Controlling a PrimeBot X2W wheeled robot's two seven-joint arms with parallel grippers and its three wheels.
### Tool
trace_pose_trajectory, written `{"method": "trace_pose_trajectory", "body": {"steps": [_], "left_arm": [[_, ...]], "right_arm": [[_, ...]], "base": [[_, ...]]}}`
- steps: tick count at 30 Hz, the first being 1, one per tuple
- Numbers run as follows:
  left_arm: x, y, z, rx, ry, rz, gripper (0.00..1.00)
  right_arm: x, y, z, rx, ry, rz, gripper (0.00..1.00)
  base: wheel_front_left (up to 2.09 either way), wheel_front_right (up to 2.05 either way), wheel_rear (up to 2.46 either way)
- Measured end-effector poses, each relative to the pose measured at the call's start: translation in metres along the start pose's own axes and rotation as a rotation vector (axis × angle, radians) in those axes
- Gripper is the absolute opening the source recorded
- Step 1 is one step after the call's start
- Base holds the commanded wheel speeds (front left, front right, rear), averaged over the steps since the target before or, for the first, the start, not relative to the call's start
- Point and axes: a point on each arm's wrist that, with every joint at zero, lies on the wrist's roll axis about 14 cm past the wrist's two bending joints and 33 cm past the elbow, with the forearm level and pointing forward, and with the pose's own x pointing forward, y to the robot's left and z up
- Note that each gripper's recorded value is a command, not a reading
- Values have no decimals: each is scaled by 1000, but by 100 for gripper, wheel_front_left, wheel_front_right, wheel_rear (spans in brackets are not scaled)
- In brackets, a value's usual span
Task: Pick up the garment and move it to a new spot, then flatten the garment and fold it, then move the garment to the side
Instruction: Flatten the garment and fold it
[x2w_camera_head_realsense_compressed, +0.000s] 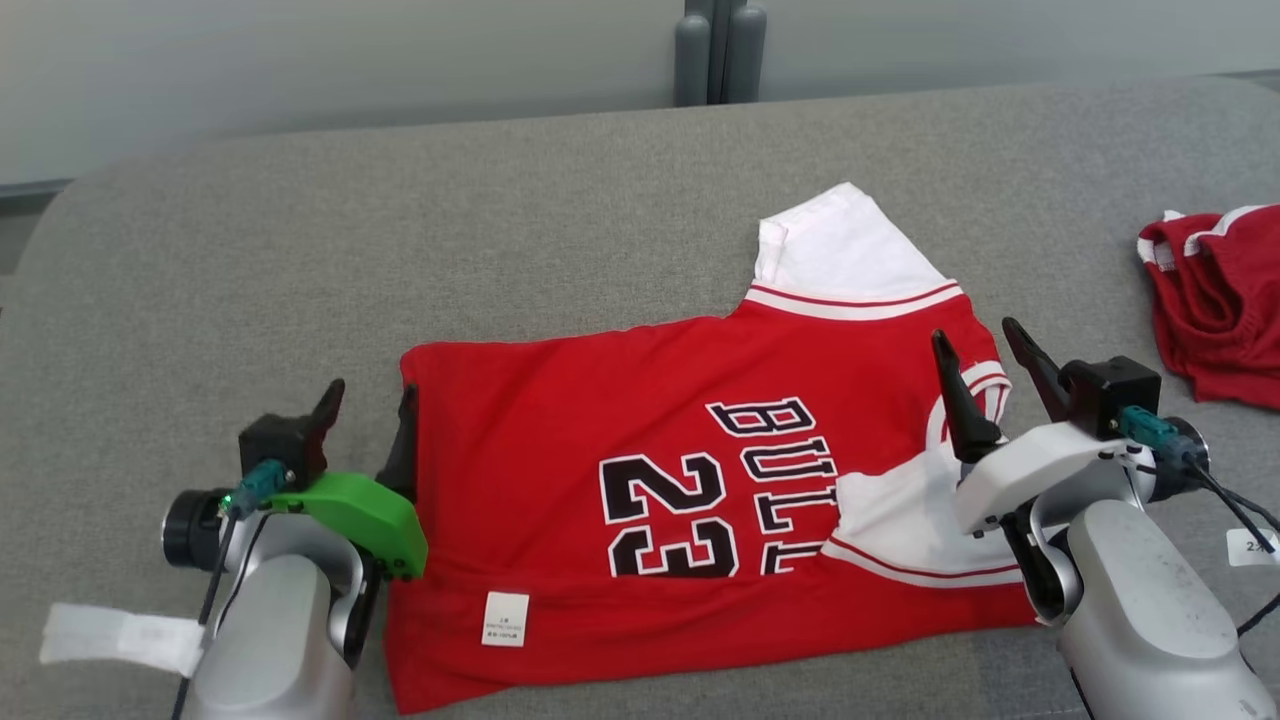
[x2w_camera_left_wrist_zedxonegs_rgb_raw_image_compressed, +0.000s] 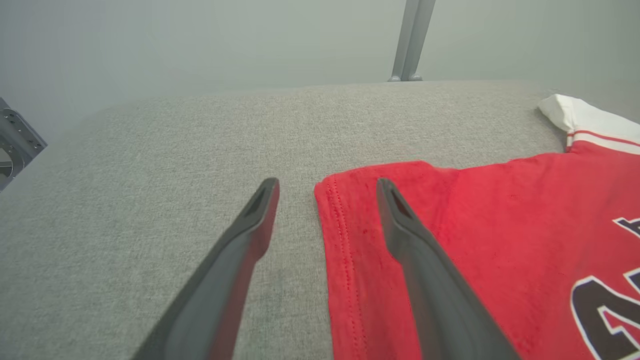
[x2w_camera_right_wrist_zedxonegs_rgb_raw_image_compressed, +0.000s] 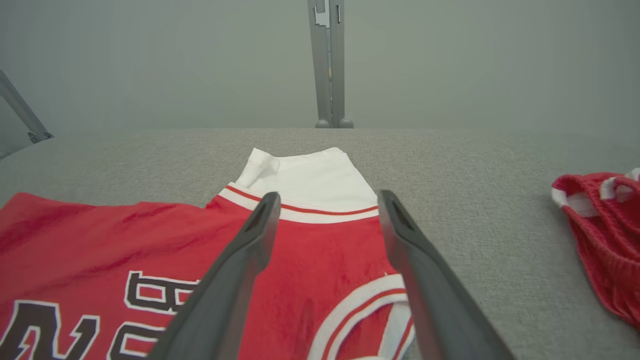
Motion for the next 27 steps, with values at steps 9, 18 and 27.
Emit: {"method": "trace_pose_trajectory", "body": {"steps": [9,18,27], "left_arm": [[32,14,-26,20,121,30,100],[52,7,-46,26,193,28,100],[56,11,-55,27,222,44,100]], "right_arm": [[7,-8,-13,6,28,-11,100],[5,-35,-10,-12,22,-66,100],[8,-38,-6,-14,8,-67,100]], "base": [[0,0,0],[0,0,0],[0,0,0]]}}
